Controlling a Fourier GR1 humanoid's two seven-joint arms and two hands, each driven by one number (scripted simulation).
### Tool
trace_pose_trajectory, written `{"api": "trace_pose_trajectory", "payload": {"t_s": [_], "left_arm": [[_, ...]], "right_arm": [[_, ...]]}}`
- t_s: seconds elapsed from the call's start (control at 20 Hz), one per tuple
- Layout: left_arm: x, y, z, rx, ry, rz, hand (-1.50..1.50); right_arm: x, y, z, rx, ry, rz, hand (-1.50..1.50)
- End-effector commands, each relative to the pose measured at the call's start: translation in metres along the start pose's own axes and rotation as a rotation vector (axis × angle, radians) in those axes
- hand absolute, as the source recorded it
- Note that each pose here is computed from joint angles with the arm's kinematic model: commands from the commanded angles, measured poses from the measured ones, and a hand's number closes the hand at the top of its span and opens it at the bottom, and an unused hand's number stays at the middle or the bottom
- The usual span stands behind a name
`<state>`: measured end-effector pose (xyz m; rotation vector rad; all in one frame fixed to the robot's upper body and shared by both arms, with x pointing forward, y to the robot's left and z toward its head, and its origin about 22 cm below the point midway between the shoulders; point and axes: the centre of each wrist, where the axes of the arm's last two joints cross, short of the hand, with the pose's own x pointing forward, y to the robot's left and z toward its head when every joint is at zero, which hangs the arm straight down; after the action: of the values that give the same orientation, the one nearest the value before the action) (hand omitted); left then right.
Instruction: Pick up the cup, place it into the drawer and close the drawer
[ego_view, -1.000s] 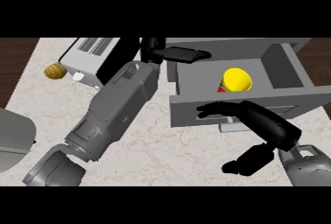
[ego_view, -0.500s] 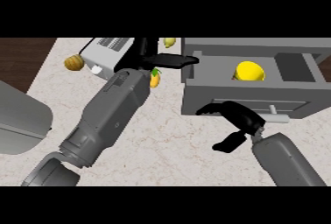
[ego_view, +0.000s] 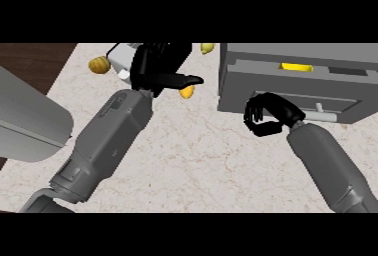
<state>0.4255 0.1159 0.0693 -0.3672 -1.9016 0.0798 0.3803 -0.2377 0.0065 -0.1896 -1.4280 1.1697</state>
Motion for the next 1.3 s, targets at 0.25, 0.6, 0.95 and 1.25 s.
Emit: {"api": "trace_pose_trajectory", "payload": {"t_s": [0.25, 0.6, 0.95, 1.25], "left_arm": [[0.021, 0.04, 0.002, -0.02, -0.01, 0.016, -1.5], [0.01, 0.035, 0.014, -0.052, 0.005, 0.017, -1.5], [0.013, 0.042, 0.017, -0.086, 0.01, 0.028, -1.5], [0.009, 0.051, 0.024, -0.083, 0.026, 0.038, -1.5]], "right_arm": [[-0.012, -0.076, -0.002, -0.262, 0.012, -0.045, 1.5], [0.005, -0.12, 0.001, -0.331, 0.016, -0.092, 1.5], [0.008, -0.15, 0.018, -0.341, -0.018, -0.129, 1.5], [0.006, -0.153, 0.024, -0.326, -0.031, -0.164, 1.5]]}}
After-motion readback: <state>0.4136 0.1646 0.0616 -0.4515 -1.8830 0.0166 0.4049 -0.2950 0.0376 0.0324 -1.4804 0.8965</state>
